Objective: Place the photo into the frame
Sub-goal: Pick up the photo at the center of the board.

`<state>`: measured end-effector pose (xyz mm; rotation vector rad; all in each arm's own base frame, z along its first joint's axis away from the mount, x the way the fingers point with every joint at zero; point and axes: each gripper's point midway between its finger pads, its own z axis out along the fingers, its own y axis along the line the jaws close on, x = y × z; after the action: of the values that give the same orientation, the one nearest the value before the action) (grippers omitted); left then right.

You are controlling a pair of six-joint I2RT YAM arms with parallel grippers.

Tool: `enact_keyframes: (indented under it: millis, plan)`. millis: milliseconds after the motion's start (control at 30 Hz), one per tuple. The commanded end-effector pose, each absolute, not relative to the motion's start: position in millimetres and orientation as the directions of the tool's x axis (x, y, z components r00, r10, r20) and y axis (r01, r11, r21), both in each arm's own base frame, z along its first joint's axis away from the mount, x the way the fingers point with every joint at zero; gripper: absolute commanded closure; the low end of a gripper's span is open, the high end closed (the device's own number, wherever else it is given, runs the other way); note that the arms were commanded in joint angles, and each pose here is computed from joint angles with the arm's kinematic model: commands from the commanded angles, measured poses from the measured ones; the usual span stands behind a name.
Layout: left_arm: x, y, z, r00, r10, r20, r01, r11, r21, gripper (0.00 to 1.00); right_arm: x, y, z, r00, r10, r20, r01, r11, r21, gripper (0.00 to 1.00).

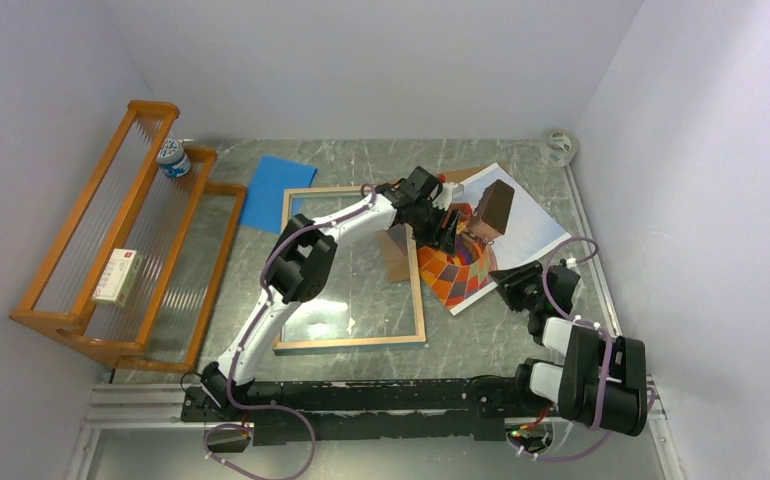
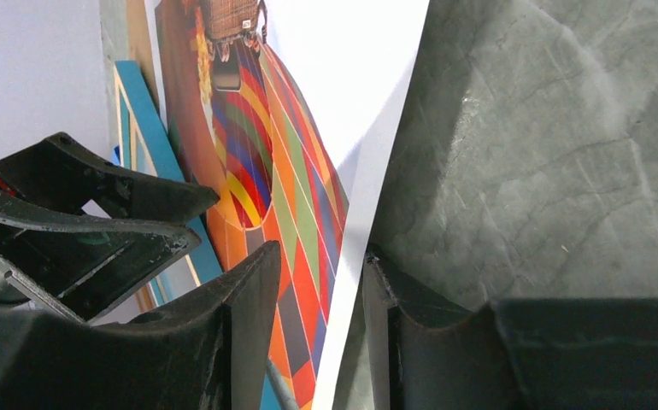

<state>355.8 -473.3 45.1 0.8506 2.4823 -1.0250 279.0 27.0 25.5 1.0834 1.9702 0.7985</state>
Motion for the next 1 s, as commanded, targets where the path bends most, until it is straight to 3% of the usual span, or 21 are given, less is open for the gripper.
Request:
enact_keyframes:
  millis: [0,233,367,467,600,967]
  plan:
    - [340,-459,7,-0.785,0.469,-0.405,0.619,0.604,-0.501,0.35,279,35,28,-0.407,0.859,-0.311,0.36,0.464,0.809,0.58]
    - [335,-460,10,-0.79,0.471,-0.393,0.613,0.588,-0.528,0.35,294,43,52,-0.437,0.844,-0.31,0.273,0.453,0.849,0.68]
    - [332,-463,21,-0.794,0.465,-0.392,0.607,0.572,-0.552,0.35,301,41,53,-0.451,0.837,-0.309,0.287,0.464,0.838,0.88]
    - [327,-471,52,-0.791,0.455,-0.409,0.606,0.489,-0.627,0.3,305,36,58,-0.446,0.832,-0.331,0.292,0.485,0.824,0.99]
    - [333,-474,117,-0.771,0.398,-0.498,0.634,0.405,-0.658,0.24,310,27,74,-0.433,0.813,-0.389,0.299,0.537,0.789,1.0]
    - [391,-406,215,-0.77,0.151,-0.619,0.589,0.542,-0.6,0.19,316,-4,167,-0.356,0.688,-0.632,0.249,0.722,0.646,1.0]
